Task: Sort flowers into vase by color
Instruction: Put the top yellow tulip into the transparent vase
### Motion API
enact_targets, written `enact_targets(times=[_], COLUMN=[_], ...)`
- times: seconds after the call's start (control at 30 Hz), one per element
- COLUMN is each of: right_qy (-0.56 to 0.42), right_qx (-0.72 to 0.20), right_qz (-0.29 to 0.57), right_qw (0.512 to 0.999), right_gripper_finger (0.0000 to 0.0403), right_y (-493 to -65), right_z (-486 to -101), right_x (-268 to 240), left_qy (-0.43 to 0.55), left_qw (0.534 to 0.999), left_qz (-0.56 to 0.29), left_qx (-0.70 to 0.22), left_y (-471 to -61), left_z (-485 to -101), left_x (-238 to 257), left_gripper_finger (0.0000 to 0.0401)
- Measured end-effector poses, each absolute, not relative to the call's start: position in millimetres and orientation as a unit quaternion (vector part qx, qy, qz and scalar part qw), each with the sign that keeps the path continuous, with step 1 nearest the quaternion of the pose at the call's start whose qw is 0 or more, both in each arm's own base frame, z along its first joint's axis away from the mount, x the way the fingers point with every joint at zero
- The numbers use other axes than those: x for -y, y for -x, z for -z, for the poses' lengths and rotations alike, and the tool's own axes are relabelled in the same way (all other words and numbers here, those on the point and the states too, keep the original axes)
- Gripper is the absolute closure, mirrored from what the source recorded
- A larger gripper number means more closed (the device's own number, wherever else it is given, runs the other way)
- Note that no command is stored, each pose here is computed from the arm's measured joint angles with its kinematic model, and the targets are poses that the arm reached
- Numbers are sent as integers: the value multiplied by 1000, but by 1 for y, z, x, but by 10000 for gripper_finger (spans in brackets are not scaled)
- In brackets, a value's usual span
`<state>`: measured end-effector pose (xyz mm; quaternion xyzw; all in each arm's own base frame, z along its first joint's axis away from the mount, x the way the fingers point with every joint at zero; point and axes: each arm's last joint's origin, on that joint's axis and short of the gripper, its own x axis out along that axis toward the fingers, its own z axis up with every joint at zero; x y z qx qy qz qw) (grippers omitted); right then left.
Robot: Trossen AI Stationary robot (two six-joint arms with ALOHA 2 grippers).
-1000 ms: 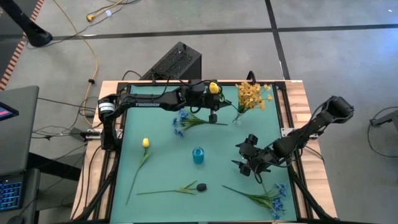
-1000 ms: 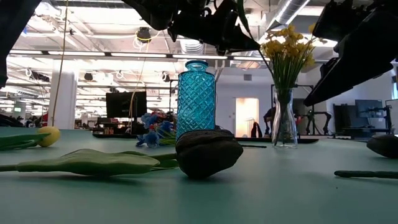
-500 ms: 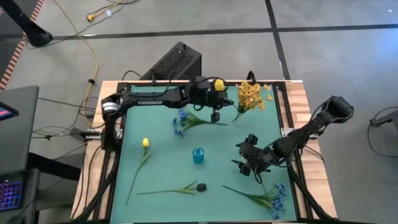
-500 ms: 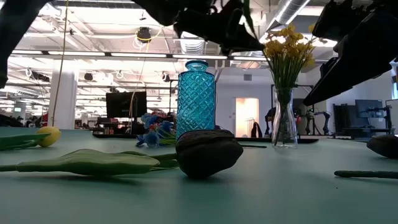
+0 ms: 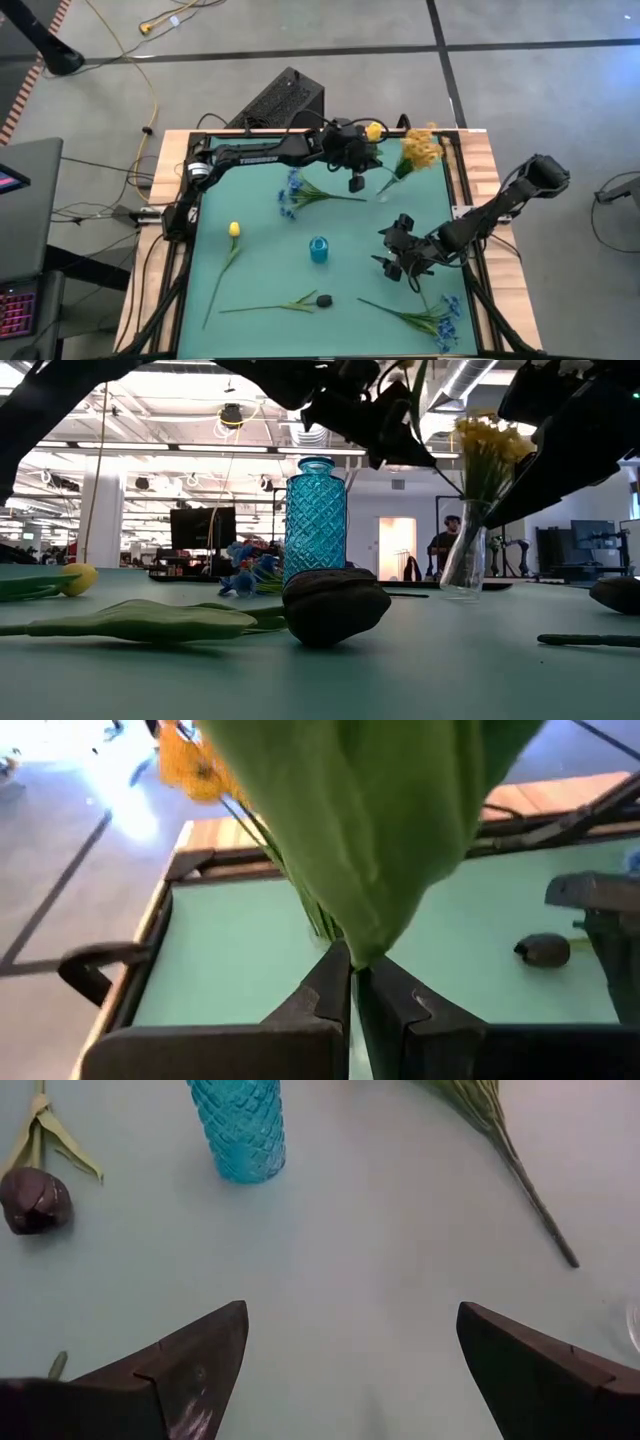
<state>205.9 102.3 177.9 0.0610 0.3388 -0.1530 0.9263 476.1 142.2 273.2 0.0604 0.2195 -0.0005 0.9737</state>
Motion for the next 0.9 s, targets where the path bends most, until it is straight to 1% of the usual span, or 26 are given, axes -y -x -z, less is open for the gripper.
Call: enact_targets(times=[0.27,0.53,0.9], right_qy=[-59,-59,-63], right_qx=[-340,-339,-335], right_qz=[151,150,149], right_qw=[926,927,928], right_gripper_finger=[19,19,19], right_y=[-206,-206,-207], right_z=[-178,-178,-179], right_x=[-102,-102,-103], left_qy=[-63,-79,-76], left_qw=[969,965,963], left_qz=[6,8,11], left_qx=[-241,-248,-259], left_y=[-470,-454,-456], left_z=[-278,-303,-296], left_x=[-140,-135,-135], left_gripper_finger=[401,401,401])
